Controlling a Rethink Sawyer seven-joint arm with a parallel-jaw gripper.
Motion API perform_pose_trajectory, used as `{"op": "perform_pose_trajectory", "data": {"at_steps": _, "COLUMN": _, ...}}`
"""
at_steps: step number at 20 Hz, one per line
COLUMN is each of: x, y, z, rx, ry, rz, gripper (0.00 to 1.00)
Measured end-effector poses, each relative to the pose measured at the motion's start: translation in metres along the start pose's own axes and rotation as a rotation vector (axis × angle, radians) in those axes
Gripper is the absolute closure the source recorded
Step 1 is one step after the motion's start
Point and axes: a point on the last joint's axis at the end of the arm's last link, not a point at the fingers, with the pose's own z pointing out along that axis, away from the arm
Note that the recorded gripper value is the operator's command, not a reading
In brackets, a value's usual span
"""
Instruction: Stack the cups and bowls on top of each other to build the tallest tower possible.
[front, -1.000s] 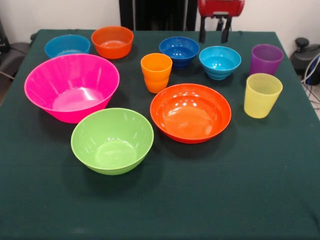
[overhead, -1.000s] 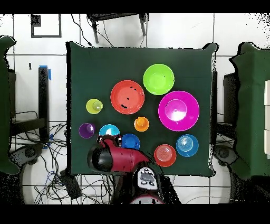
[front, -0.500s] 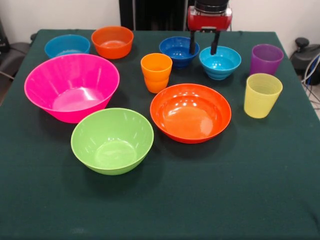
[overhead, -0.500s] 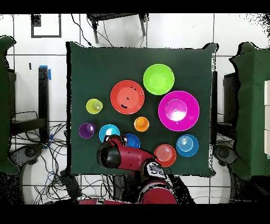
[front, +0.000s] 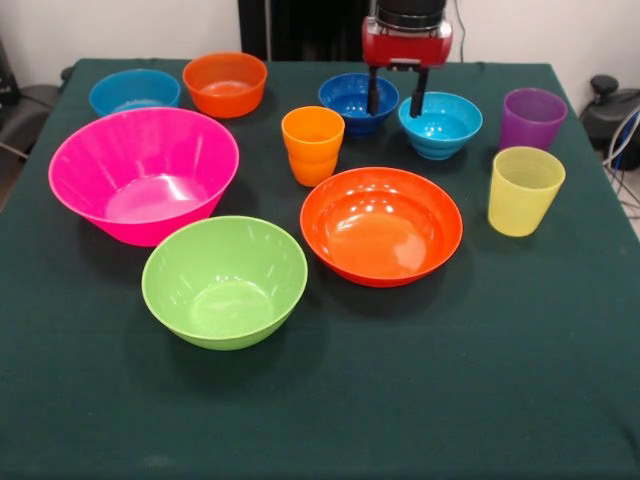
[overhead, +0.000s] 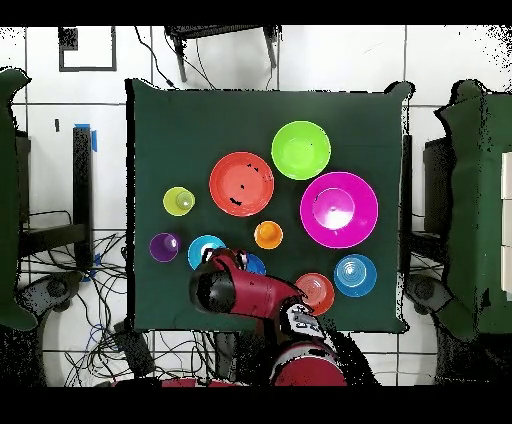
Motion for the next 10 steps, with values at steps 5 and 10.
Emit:
{"op": "perform_pose_trajectory", "data": {"at_steps": 5, "x": -0.013, "y": 0.003, "z": -0.004, "rx": 0.001, "ry": -0.023, "rz": -0.009, "gripper": 0.00}}
{"op": "perform_pose_trajectory", "data": {"at_steps": 10, "x": -0.025, "y": 0.004, "z": -0.009, "rx": 0.004, "ry": -0.043, "rz": -0.015, "gripper": 0.00}}
